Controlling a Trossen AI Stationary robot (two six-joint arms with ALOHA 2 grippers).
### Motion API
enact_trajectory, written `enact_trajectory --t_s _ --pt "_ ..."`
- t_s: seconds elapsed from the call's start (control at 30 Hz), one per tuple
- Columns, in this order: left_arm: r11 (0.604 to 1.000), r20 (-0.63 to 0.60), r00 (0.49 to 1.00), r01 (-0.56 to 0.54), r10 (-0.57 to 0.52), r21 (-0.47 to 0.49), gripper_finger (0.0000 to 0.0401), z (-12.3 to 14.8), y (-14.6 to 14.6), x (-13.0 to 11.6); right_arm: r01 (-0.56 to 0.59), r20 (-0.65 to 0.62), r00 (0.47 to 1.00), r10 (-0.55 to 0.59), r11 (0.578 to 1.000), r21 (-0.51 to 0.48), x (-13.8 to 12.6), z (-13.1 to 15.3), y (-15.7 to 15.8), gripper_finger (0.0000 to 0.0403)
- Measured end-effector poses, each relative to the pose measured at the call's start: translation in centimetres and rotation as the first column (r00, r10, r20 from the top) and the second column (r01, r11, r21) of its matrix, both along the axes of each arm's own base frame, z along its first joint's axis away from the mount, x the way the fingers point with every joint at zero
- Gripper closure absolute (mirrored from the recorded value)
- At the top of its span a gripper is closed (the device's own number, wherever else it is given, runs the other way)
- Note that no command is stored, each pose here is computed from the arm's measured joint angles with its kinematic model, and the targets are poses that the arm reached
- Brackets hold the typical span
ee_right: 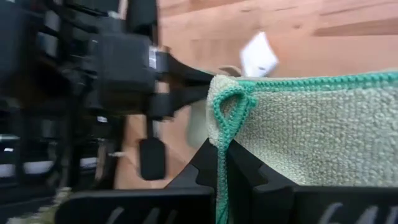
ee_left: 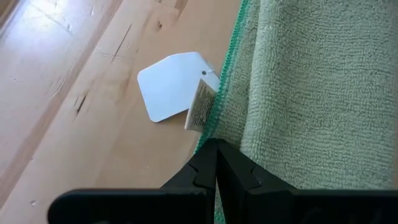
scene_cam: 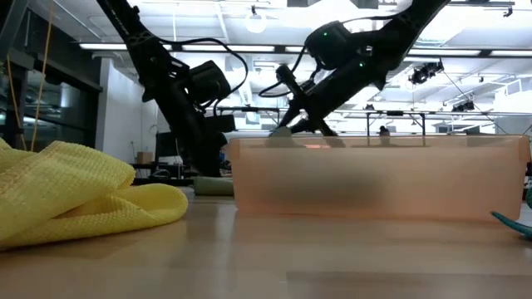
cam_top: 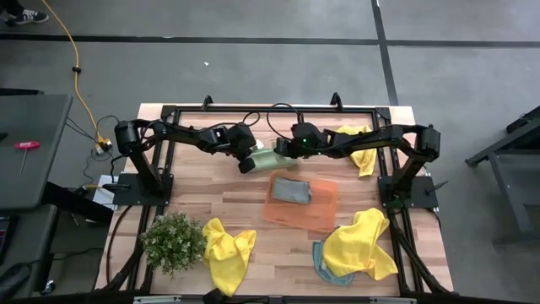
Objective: Fold microfiber towels
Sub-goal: Fold the green microfiber towel
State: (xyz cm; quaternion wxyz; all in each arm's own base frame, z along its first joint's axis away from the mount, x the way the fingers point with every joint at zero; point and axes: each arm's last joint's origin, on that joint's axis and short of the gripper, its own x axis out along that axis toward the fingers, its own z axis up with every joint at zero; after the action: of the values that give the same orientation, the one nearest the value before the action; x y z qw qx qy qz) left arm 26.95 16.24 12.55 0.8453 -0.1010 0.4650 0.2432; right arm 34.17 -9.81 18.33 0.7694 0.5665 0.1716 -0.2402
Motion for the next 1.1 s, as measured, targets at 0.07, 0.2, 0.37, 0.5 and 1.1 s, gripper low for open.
enact_trajectory --t_s 0.07,0.2,0.37,0.5,1.1 --pt "1.000 -0.003 1.000 -0.005 0.005 0.007 0.0401 0.0 0.0 0.0 -0.008 0.022 1.000 0.008 1.000 0.002 0.1 0.2 0.0 0.0403" --pt "0.999 0.017 1.000 -0.014 0.013 0.032 0.0401 0.2 0.2 0.2 -0.020 0.047 0.999 0.019 0.999 0.026 0.2 0.3 0.0 0.0403" --pt "0.996 0.041 0.999 0.025 -0.029 0.086 0.0401 0.8 0.4 0.3 -0.027 0.048 0.999 0.026 0.999 0.029 0.2 0.3 0.1 0.0403" --pt "0.989 0.013 0.998 0.061 -0.063 0.134 0.0401 2.8 0.4 -0.7 -0.032 0.045 0.999 0.031 0.999 0.021 0.2 0.3 0.1 0.0403" --pt "0.976 -0.096 0.985 0.123 -0.142 -0.181 0.0401 1.9 -5.1 -3.4 -0.035 0.034 0.999 0.034 0.999 0.006 0.2 0.2 0.0 0.0403"
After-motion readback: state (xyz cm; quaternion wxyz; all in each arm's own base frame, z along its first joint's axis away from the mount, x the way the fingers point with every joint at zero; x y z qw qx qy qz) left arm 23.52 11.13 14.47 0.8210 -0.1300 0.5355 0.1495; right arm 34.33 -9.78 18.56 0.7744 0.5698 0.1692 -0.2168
